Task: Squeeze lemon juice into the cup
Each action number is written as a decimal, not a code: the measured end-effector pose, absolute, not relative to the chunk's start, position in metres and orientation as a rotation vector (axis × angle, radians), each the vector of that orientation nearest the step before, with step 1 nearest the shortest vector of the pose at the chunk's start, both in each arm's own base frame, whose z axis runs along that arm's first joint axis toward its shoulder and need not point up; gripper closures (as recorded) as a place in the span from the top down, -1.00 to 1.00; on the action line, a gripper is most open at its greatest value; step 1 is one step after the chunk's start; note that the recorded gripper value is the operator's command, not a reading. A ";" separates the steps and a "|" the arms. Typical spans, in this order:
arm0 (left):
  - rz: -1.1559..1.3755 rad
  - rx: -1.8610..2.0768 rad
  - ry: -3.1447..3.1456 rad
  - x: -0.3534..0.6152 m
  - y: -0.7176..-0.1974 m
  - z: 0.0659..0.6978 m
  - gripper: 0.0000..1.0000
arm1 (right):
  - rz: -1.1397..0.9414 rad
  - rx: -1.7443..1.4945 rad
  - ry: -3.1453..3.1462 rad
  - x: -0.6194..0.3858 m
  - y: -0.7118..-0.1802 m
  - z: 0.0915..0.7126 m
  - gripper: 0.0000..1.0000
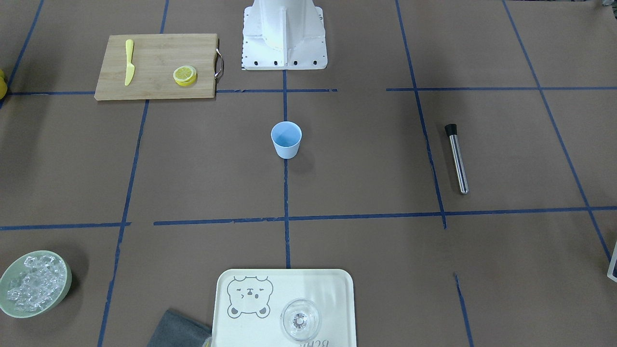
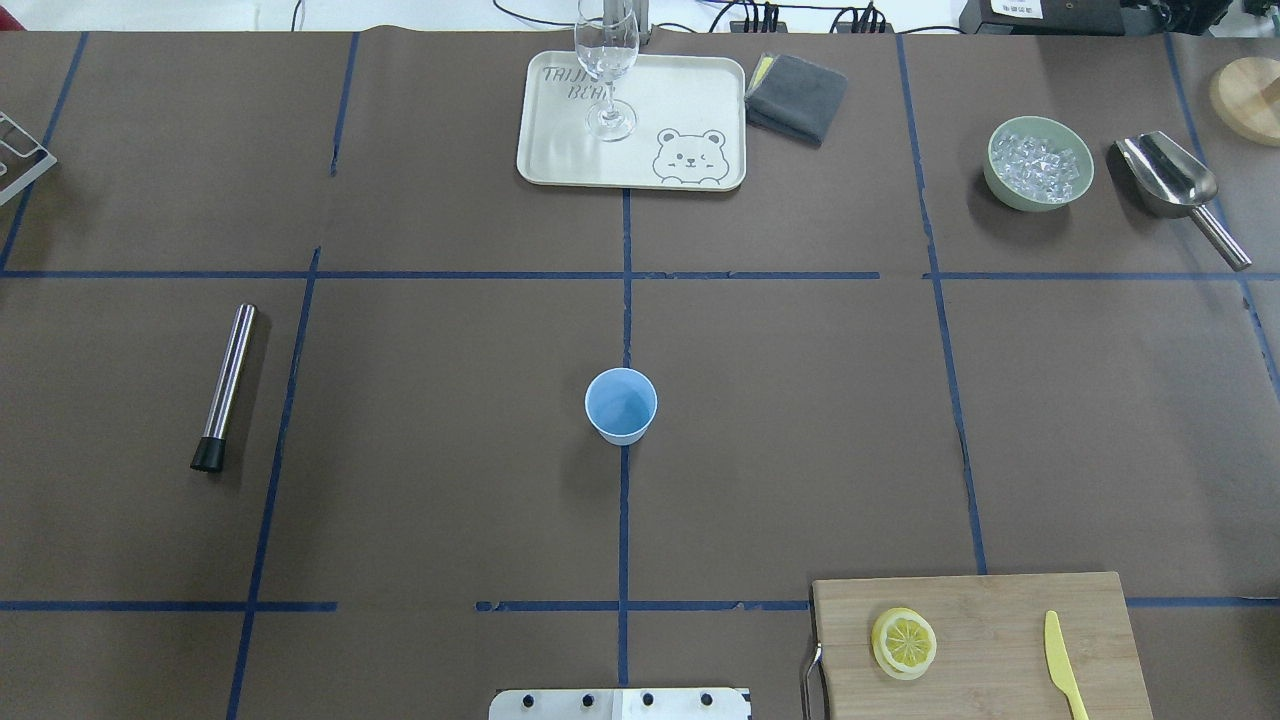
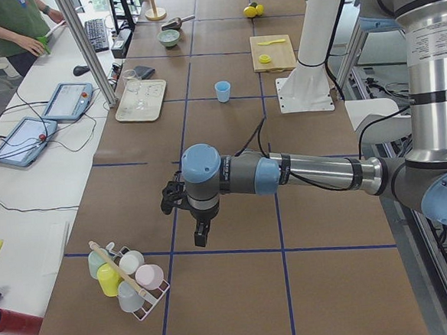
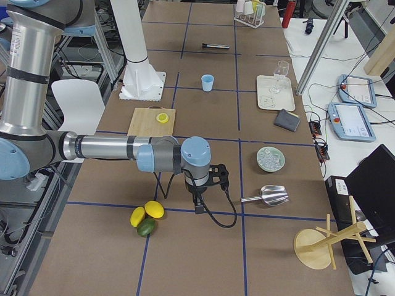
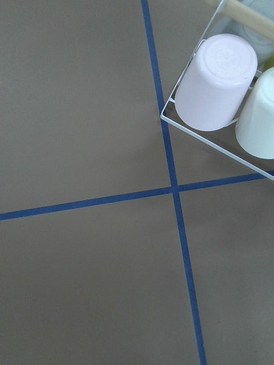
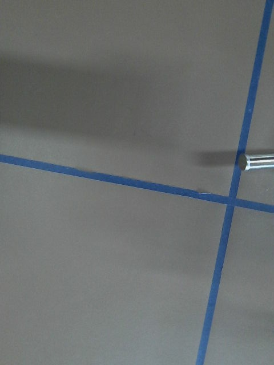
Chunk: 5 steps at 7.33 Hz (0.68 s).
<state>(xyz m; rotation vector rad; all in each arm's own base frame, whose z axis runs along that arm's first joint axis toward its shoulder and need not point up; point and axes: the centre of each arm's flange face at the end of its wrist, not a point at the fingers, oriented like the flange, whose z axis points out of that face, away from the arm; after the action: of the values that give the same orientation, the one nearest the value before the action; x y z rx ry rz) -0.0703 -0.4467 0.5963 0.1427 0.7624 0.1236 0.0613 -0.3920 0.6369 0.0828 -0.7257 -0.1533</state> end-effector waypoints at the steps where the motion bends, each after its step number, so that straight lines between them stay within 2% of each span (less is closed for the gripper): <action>1: 0.125 0.145 0.762 -0.070 -0.448 0.595 1.00 | -0.154 0.083 -0.725 0.061 -0.392 0.637 1.00; 5: 0.128 0.151 0.761 -0.070 -0.451 0.592 1.00 | -0.158 0.104 -0.722 0.061 -0.396 0.634 1.00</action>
<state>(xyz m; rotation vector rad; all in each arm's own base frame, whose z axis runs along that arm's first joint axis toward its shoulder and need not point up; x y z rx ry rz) -0.0704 -0.4512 0.5924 0.1514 0.7614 0.1281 0.0610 -0.3960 0.6340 0.1043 -0.7220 -0.1583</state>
